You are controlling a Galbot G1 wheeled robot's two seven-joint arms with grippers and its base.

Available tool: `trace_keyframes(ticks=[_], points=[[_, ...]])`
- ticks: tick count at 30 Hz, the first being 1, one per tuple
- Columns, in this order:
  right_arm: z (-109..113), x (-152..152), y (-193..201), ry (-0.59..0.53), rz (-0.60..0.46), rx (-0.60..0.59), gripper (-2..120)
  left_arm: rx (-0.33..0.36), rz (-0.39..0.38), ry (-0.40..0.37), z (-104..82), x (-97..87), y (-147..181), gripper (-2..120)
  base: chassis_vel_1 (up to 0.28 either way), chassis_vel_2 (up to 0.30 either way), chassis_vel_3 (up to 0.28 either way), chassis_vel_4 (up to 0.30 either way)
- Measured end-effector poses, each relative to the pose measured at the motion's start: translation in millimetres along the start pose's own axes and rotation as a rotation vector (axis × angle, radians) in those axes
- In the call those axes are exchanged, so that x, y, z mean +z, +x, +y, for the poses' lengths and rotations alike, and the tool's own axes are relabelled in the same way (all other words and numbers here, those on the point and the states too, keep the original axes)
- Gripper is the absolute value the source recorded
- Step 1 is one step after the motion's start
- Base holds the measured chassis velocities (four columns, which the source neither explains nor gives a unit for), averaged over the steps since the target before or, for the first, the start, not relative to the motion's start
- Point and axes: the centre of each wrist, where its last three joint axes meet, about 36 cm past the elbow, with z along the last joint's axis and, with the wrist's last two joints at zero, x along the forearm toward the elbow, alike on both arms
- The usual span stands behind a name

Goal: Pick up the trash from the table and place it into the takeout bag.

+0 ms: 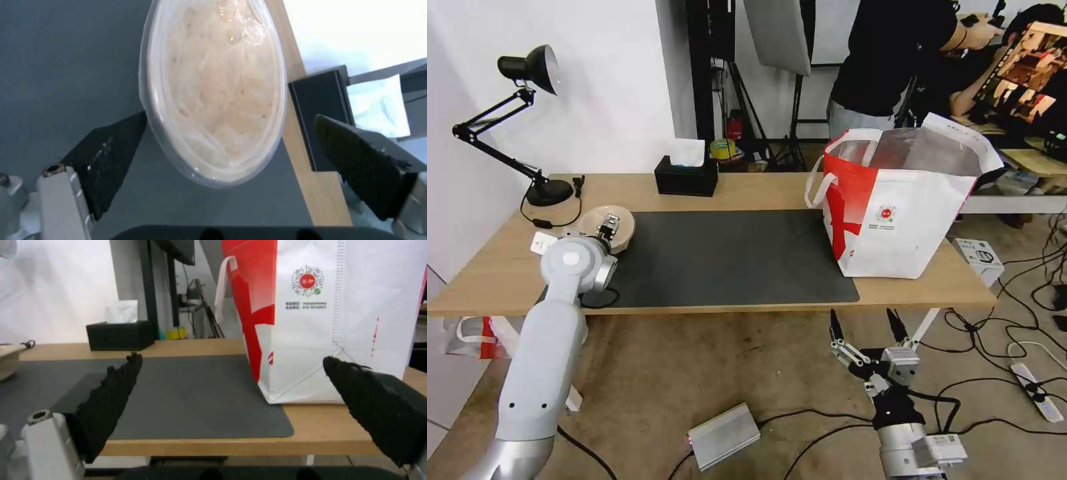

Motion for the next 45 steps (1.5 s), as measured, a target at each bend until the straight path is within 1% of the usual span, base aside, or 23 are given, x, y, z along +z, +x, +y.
trace_keyframes(ticks=[6, 21, 26, 31, 36, 39, 40, 42, 44, 45], points=[[0, 0, 0, 0.0, 0.0, 0.0, 100, -0.005, -0.003, 0.005, -4.4, -4.1, -6, 100, 0.0, 0.0, 0.0, 0.0], [0, 0, 0, 0.0, 0.0, 0.0, 100, -0.022, -0.003, 0.011, -6.4, -4.5, -15, 100, 0.0, 0.0, 0.0, 0.0], [0, 0, 0, 0.0, 0.0, 0.0, 100, -0.033, -0.012, 0.008, -6.5, -4.9, -18, 100, 0.0, 0.0, 0.0, 0.0], [0, 0, 0, 0.0, 0.0, 0.0, 100, -0.06, -0.018, 0.007, -7.1, -4.4, -23, 100, 0.0, 0.0, 0.0, 0.0], [0, 0, 0, 0.0, 0.0, 0.0, 100, -0.066, -0.016, 0.008, -9.2, -4.0, -25, 100, 0.0, 0.0, 0.0, 0.0], [0, 0, 0, 0.0, 0.0, 0.0, 100, -0.071, -0.015, 0.01, -11.3, -4.1, -28, 93, 0.0, 0.0, 0.0, 0.0], [0, 0, 0, 0.0, 0.0, 0.0, 100, -0.071, -0.015, 0.01, -11.3, -4.1, -28, 93, 0.0, 0.0, 0.0, 0.0], [0, 0, 0, 0.0, 0.0, 0.0, 100, -0.072, -0.015, 0.011, -13.5, -4.7, -31, 82, 0.0, 0.0, 0.0, 0.0], [0, 0, 0, 0.0, 0.0, 0.0, 100, -0.072, -0.014, 0.013, -14.8, -4.9, -33, 74, 0.0, 0.0, 0.0, 0.0], [0, 0, 0, 0.0, 0.0, 0.0, 100, -0.073, -0.014, 0.014, -15.0, -4.9, -33, 73, 0.0, 0.0, 0.0, 0.0]])
